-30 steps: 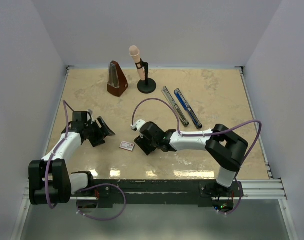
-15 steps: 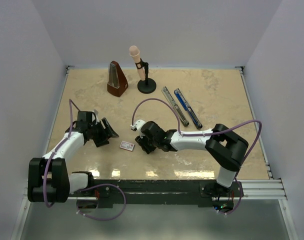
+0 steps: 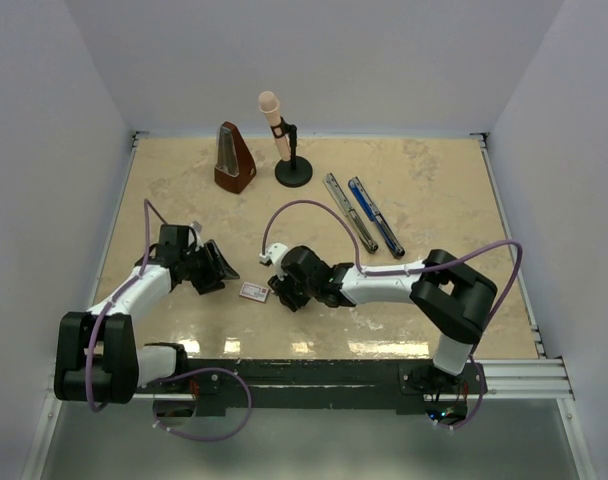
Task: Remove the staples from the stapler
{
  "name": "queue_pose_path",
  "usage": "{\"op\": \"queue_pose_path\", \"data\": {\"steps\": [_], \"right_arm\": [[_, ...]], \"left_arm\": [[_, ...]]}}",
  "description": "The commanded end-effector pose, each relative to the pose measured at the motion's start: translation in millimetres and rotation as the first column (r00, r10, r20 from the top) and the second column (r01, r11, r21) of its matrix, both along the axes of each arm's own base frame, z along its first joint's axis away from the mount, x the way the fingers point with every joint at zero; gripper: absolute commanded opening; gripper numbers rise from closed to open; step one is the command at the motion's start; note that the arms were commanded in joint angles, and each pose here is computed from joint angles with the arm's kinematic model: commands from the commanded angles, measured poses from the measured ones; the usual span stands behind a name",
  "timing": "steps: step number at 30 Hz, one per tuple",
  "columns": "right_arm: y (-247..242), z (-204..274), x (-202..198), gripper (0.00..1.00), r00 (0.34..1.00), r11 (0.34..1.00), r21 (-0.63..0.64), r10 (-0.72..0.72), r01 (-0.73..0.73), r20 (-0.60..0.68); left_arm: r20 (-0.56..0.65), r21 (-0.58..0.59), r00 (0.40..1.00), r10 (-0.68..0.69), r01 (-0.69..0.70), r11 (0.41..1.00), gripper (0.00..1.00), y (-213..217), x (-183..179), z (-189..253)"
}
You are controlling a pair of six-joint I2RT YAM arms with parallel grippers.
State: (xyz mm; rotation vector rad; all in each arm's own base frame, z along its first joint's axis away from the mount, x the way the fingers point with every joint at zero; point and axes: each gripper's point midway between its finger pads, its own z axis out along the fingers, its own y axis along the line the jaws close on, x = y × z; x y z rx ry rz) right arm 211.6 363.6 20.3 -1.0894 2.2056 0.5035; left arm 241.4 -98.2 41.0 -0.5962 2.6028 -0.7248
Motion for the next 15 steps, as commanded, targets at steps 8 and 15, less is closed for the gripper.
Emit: {"op": "queue_pose_path", "data": {"steps": [8,15], "right_arm": [[-2.3,-11.8,-27.9,0.40,0.997,0.997,-0.034,0.066,-0.068,-0.046],[-0.6,-13.5,-30.8,0.40,0.996,0.996,-0.038,0.081,-0.083,-0.045]], "left_arm": [[0.009,-0.041,0.999,-0.040,0.041,0.998,0.50,-10.9,-0.2,-2.6],[0.002,-0.056,0.998,-0.055,0.055,0.997,0.43,-14.7,-1.5,-5.9]]}}
